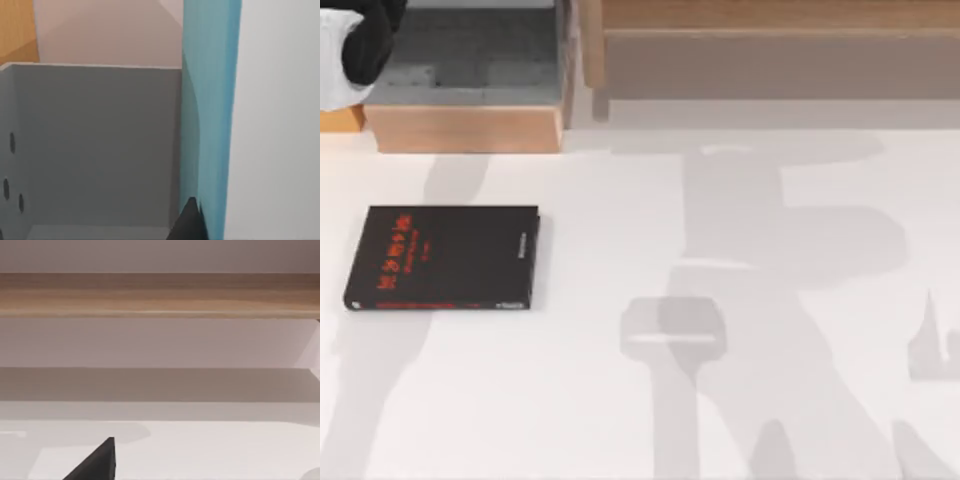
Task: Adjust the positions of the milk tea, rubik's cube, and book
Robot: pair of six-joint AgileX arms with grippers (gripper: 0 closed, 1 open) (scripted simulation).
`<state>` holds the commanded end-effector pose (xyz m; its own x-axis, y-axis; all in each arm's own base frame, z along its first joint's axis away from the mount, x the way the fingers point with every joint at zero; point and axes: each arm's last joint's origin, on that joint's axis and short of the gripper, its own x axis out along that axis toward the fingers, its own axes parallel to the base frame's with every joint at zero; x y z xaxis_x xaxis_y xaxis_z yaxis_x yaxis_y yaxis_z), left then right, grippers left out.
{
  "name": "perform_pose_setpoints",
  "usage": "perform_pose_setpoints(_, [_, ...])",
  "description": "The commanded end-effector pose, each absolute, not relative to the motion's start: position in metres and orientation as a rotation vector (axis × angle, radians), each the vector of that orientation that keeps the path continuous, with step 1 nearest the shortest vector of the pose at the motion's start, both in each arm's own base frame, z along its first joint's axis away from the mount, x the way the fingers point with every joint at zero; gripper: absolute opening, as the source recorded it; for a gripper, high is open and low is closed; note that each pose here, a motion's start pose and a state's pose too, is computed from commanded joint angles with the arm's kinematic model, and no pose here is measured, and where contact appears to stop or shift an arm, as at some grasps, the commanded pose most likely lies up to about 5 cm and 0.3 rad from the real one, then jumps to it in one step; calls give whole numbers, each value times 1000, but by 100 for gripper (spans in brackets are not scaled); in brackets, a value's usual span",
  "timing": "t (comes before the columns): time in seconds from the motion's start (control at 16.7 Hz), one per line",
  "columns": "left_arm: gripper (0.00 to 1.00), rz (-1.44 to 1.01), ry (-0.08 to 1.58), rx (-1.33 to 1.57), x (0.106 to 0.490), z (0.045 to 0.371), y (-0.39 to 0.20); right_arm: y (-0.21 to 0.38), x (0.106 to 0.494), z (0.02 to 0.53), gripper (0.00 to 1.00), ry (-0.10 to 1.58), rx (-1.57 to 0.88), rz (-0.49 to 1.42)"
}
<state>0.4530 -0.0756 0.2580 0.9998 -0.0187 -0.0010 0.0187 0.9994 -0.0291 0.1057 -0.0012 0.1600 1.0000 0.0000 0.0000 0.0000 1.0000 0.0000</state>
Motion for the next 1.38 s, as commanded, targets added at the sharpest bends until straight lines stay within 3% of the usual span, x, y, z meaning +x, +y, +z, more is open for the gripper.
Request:
perform_pose_setpoints(0.42, [0,-17,-26,32,442,271,-74,-1,106,160,100,0,0,0])
perform_pose_setpoints(0.72, [0,23,-90,328,391,302,-63,-1,106,160,100,0,0,0])
perform_pose_setpoints(0.9, [0,49,-99,612,353,301,-60,-1,106,160,100,0,0,0])
perform_pose_setpoints(1.14, [0,15,-22,1026,310,256,-65,-1,106,160,100,0,0,0])
perform_pose_setpoints(1.38, [0,-164,151,1350,274,173,-72,-1,106,160,100,0,0,0])
